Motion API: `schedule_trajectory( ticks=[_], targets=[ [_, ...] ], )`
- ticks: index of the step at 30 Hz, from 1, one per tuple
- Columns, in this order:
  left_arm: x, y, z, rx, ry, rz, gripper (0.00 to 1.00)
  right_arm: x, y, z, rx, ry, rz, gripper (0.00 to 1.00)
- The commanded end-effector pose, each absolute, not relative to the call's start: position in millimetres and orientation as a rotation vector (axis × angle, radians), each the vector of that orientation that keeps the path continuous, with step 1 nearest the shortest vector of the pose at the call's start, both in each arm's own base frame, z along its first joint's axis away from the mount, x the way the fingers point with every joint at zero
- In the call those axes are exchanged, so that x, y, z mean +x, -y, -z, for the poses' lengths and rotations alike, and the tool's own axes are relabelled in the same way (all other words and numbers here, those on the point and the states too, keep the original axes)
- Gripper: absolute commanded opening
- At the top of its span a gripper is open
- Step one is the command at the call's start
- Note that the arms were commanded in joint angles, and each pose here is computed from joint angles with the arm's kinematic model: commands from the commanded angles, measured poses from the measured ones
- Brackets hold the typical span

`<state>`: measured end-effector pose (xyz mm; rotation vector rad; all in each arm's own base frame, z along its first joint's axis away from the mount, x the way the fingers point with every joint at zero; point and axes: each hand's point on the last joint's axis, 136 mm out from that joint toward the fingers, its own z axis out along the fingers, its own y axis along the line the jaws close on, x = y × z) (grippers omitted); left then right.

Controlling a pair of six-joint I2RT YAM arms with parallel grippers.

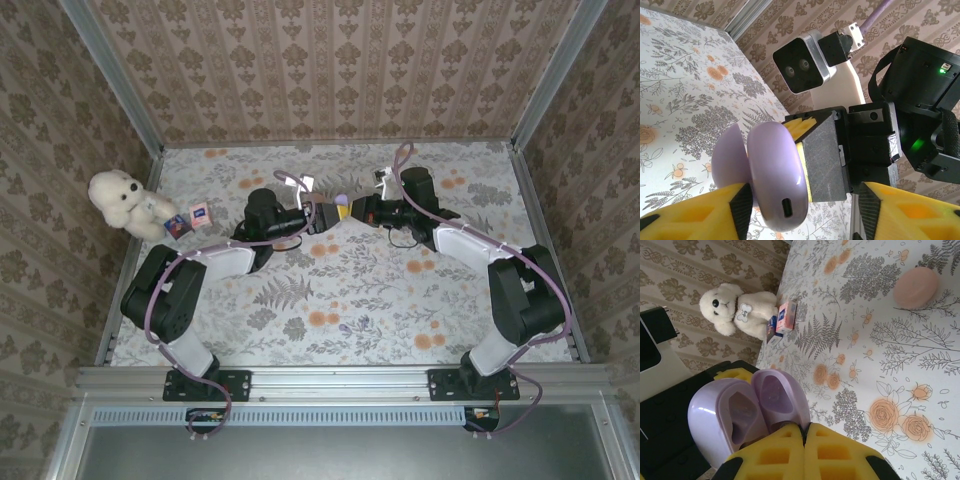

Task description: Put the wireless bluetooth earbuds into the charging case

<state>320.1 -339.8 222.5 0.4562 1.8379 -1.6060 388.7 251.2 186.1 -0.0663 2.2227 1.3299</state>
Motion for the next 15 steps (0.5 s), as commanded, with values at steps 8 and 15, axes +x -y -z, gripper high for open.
schedule_trajectory(
  ticks=[8, 15],
  targets=[
    [334.1, 310.7, -235.3, 0.489, -1.840, 1.495, 0.75, 387.1, -233.8, -186.6, -0.201, -2.315, -1.053, 0.04],
    [331.8, 294.6, -218.9, 0.687, -2.020, 1.298, 0.83, 395.2, -212.1, -176.3, -0.347, -2.355, -0.733, 0.03]
  ],
)
